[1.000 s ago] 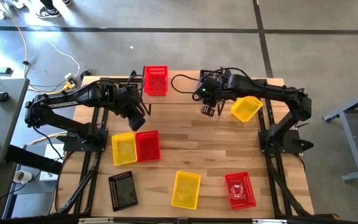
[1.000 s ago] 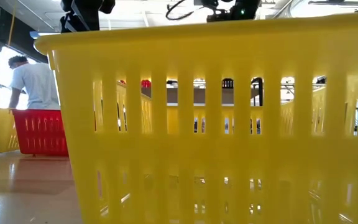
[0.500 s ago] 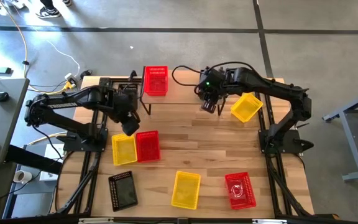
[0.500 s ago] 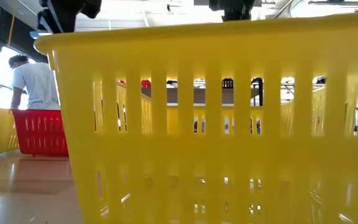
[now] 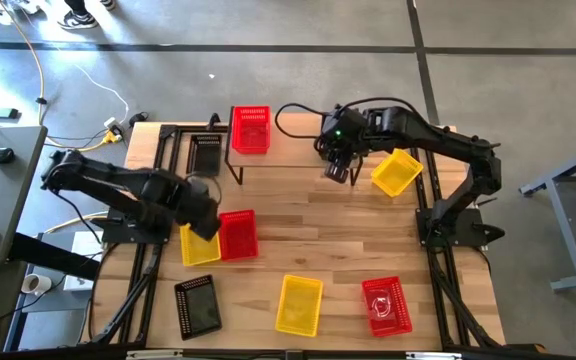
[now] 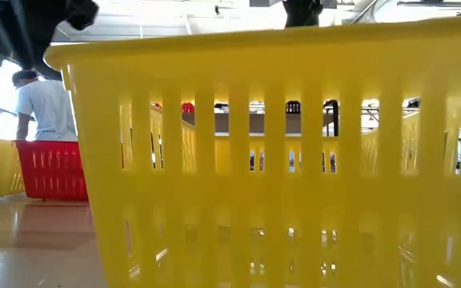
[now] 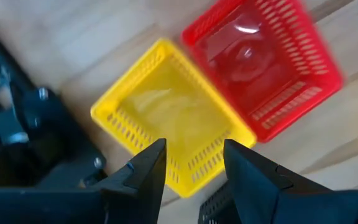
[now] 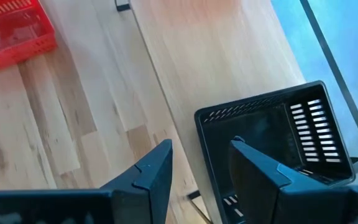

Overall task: Stack baskets on shelf by color
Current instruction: Put the middle left yellow bin on the shelf

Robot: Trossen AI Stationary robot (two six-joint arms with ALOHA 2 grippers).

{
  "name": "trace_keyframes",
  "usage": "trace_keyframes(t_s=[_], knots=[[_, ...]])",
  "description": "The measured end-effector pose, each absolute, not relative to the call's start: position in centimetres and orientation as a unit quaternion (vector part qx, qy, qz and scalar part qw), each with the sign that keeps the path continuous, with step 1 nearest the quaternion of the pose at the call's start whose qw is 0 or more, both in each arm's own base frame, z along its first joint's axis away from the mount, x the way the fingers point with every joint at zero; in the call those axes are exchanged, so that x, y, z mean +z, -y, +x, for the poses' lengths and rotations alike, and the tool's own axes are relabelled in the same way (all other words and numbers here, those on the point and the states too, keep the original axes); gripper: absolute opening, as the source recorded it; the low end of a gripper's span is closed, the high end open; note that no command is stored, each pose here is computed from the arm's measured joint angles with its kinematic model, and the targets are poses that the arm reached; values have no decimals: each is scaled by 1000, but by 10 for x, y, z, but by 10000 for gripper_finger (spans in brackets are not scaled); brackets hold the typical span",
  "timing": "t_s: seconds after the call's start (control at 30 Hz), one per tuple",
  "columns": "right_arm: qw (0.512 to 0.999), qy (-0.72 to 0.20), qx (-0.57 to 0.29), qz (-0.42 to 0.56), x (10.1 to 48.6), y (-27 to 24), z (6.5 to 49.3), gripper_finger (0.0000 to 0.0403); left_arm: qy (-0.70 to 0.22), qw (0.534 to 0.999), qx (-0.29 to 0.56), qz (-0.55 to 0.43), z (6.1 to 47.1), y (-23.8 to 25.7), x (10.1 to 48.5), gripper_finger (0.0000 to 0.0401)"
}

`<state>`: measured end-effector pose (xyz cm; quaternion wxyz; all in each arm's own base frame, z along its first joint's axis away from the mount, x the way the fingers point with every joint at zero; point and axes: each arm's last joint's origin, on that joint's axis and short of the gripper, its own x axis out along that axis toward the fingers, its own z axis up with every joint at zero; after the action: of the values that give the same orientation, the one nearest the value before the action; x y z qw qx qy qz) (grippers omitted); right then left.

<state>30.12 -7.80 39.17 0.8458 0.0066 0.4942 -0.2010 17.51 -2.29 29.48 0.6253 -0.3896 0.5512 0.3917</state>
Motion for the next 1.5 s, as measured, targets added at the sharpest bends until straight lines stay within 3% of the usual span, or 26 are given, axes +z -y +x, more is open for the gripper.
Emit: trace_keyframes(t_s=[0.5, 0.9, 1.23, 1.5], knots=[[845, -497, -196, -2, 392, 78, 301, 142, -524, 548, 489, -430, 152, 69, 248, 149], [845, -497, -196, -2, 392, 78, 301, 142, -491, 515, 535, -456, 140, 75, 202, 149], [845, -497, -196, -2, 392, 78, 301, 142, -481, 509, 548, -458, 139, 74, 188, 149], [845, -497, -197, 1, 391, 78, 301, 142, -496, 492, 556, -451, 142, 76, 171, 119]])
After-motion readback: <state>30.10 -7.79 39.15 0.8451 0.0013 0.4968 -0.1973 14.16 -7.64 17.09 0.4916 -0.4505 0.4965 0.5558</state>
